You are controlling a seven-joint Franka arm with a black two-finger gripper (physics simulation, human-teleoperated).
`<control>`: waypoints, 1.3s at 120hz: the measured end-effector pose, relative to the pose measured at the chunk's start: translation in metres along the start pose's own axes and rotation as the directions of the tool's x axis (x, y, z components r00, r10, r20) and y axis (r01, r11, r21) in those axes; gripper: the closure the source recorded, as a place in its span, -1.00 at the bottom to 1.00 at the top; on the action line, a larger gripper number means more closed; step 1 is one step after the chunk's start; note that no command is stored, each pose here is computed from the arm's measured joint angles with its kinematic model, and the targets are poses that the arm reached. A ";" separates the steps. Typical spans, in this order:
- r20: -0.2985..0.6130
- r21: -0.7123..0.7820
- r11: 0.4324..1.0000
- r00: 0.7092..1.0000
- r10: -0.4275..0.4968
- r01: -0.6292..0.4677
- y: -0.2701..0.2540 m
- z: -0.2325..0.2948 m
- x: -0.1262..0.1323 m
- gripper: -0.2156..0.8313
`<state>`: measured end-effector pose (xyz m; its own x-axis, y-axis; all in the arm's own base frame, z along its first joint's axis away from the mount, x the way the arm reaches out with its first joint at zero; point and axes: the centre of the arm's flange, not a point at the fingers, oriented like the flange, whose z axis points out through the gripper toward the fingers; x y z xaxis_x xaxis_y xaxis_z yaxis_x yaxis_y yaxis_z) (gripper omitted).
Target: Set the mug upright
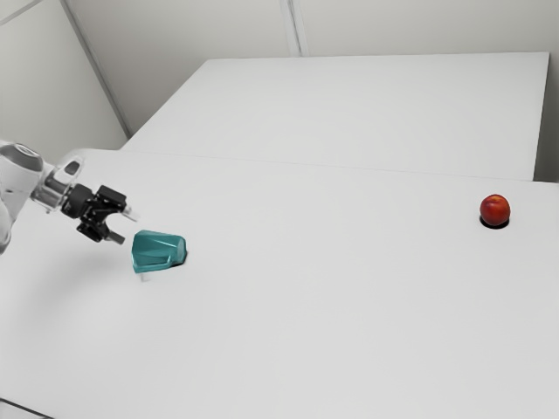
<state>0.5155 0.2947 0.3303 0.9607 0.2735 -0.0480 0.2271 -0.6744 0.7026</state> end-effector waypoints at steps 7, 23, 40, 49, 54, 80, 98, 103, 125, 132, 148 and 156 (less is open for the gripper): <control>-0.010 -0.020 1.000 1.000 0.003 -0.004 -0.004 0.008 -0.002 -0.59; -0.033 -0.069 0.998 0.999 0.007 -0.009 -0.011 0.023 -0.006 -0.59; -0.039 -0.119 0.992 0.999 0.024 -0.029 -0.007 0.042 -0.008 -0.59; -0.045 -0.130 0.991 0.998 0.034 -0.039 -0.007 0.045 -0.008 -0.47; -0.049 -0.131 0.990 0.998 0.041 -0.047 -0.007 0.045 -0.007 -0.26; -0.068 -0.127 0.988 0.995 0.078 -0.086 -0.005 0.041 -0.005 0.58; -0.077 -0.124 0.986 0.992 0.102 -0.111 -0.001 0.037 -0.004 0.77; -0.081 -0.124 0.985 0.990 0.111 -0.121 0.002 0.034 -0.004 0.80; -0.109 -0.105 0.975 0.976 0.187 -0.198 0.035 0.006 -0.009 0.84; -0.081 -0.069 0.966 0.967 0.242 -0.248 0.062 -0.002 -0.011 0.86; 0.086 0.091 0.918 0.921 0.379 -0.386 0.130 0.000 0.002 0.88; 0.184 0.183 0.869 0.884 0.429 -0.459 0.166 0.009 0.007 0.89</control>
<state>0.5614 0.1783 0.4399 0.9765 -0.1737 0.1278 -0.2147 -0.8371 0.5032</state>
